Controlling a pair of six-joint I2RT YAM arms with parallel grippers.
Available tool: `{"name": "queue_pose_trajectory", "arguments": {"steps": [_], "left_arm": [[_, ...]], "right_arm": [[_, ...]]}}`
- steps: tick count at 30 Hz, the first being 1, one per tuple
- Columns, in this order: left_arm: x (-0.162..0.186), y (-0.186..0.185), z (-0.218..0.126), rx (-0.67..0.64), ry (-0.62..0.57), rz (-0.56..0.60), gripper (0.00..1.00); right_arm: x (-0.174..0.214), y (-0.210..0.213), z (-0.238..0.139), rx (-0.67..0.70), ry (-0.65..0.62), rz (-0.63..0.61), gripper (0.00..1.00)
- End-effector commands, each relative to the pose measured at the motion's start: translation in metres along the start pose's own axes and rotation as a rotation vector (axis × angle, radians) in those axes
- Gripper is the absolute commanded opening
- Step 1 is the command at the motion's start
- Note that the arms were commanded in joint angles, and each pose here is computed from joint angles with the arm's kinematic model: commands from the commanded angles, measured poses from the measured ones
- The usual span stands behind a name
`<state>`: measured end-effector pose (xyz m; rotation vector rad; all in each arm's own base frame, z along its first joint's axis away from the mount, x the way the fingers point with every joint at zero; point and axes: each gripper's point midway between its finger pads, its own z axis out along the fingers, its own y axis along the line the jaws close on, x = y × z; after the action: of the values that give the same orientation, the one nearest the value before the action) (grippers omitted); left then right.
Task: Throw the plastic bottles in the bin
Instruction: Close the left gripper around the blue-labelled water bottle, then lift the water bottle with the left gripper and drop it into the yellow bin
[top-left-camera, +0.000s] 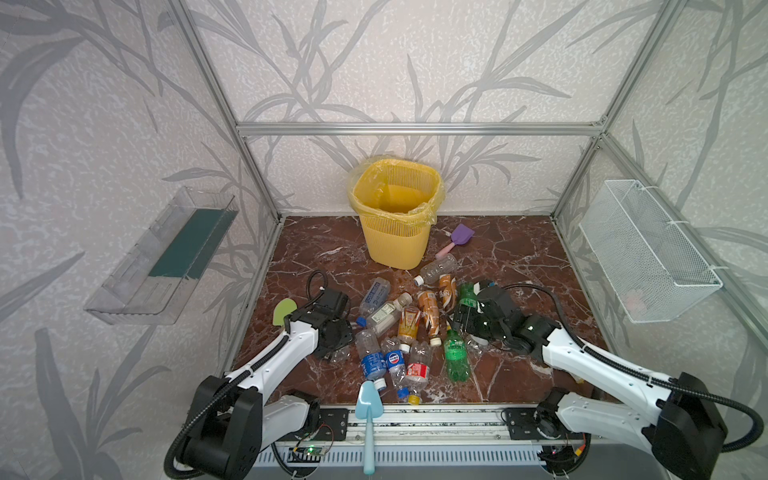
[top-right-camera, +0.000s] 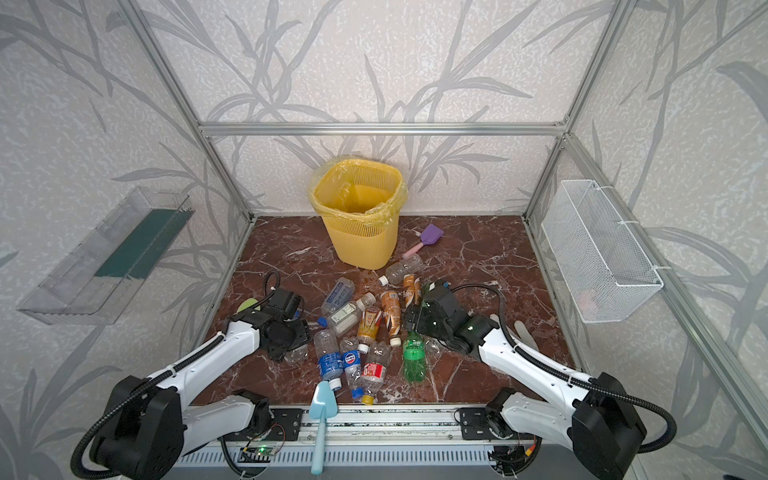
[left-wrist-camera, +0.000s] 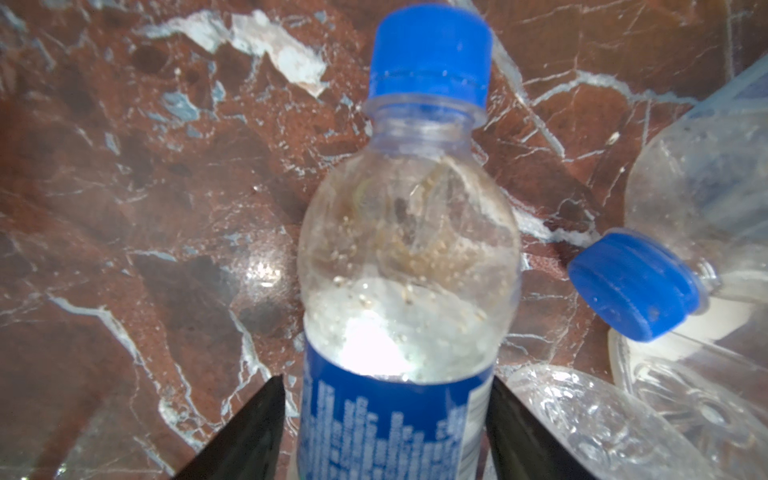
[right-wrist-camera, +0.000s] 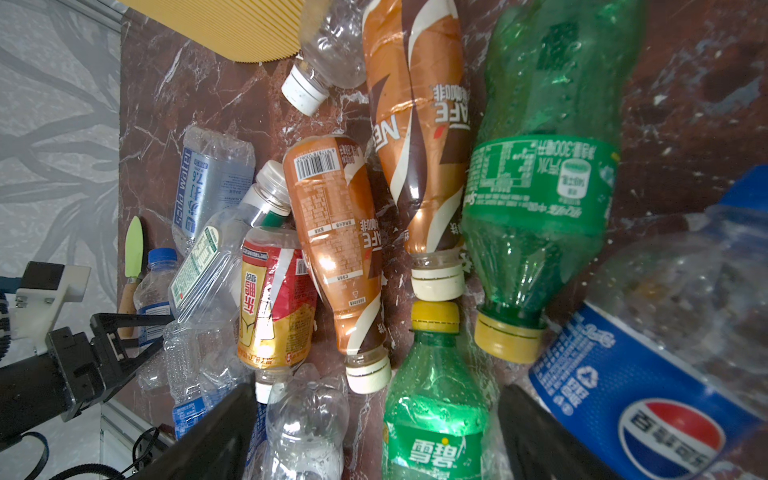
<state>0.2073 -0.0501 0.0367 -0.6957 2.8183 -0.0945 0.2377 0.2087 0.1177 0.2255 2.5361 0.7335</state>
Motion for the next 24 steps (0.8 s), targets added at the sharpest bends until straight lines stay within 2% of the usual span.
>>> {"name": "queue_pose_trajectory", "arguments": {"steps": [1, 9, 13, 20, 24], "left_arm": [[-0.001, 0.003, -0.003, -0.018, -0.008, -0.008, 0.74], [0.001, 0.003, -0.005, -0.008, -0.009, -0.014, 0.61], [0.001, -0.007, -0.014, 0.054, -0.013, -0.015, 0.6], [-0.023, -0.025, -0.059, 0.16, -0.123, -0.001, 0.58], [-0.057, -0.067, -0.113, 0.33, -0.238, 0.044, 0.58]], "right_arm": [[0.002, -0.004, 0.002, 0.011, -0.006, 0.003, 0.91], [0.0, -0.006, -0.002, 0.02, -0.02, -0.012, 0.91], [-0.002, -0.007, -0.005, 0.021, -0.032, -0.015, 0.91], [-0.005, -0.009, -0.007, 0.028, -0.04, -0.012, 0.9], [-0.008, -0.011, -0.008, 0.028, -0.046, -0.004, 0.9]]}}
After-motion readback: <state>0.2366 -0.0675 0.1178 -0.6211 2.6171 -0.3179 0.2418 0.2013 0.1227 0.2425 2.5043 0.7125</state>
